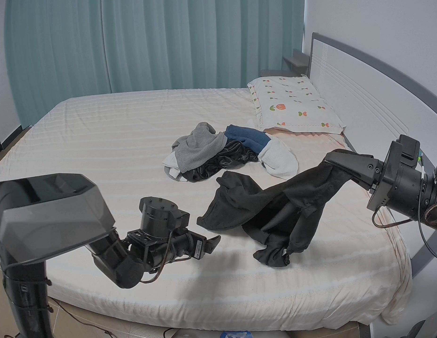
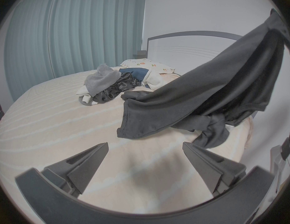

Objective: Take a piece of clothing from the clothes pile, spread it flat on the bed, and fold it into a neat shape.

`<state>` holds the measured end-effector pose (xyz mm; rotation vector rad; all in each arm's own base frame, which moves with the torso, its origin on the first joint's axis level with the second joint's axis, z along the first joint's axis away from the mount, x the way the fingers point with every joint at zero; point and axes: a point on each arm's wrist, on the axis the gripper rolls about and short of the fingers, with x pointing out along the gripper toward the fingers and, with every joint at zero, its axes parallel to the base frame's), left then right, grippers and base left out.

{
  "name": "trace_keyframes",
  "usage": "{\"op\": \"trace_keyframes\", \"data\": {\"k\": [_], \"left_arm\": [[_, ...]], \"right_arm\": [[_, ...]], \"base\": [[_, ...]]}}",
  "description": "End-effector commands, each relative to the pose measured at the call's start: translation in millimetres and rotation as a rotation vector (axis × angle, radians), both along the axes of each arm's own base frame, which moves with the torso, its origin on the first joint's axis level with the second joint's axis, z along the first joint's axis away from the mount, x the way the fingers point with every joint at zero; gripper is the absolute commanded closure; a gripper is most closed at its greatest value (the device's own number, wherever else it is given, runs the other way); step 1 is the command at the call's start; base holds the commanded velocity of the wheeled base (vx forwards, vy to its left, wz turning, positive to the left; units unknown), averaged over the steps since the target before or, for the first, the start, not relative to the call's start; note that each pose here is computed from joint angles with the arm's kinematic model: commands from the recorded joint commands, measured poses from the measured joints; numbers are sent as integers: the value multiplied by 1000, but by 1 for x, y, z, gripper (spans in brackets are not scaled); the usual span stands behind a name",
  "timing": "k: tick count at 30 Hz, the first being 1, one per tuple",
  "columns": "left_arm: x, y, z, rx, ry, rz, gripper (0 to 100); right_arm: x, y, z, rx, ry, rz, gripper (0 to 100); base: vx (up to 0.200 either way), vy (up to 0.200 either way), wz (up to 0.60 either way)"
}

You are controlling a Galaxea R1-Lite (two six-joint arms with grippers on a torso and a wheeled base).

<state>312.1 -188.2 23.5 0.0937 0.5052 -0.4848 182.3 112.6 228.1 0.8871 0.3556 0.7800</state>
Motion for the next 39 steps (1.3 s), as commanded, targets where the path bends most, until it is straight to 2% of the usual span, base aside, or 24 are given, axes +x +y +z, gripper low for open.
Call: {"op": "trace_keyframes", "data": {"k": [1,18,22,26,29,34,35,37,39], "left_arm": [[25,-17,-43,21,30,6,0],[87,-52,-81,-43,-77,30,0],[91,-54,-87,-40,-81,40,0],[101,-63,-82,-80,-125,71,0],[102,-67,-79,-110,-122,105,0],[99,-64,-83,-103,-104,114,0],[98,-63,-85,-99,-95,115,100],[92,-56,-90,-79,-63,123,100],[88,-51,-84,-80,-54,131,100]], "right_arm": [[4,2,-1,-3,8,0,100],[14,7,-3,-9,21,-9,100],[15,7,-2,-8,19,-9,100],[15,5,-2,-6,17,-15,100],[17,3,-2,-7,18,-26,100],[17,3,-2,-8,19,-29,100],[17,2,-2,-8,20,-30,100],[17,3,-3,-9,21,-30,100],[18,3,-3,-10,24,-30,100]], "base": [[0,0,0],[0,0,0],[0,0,0],[0,0,0],[0,0,0],[0,0,0],[0,0,0],[0,0,0],[0,0,0]]}}
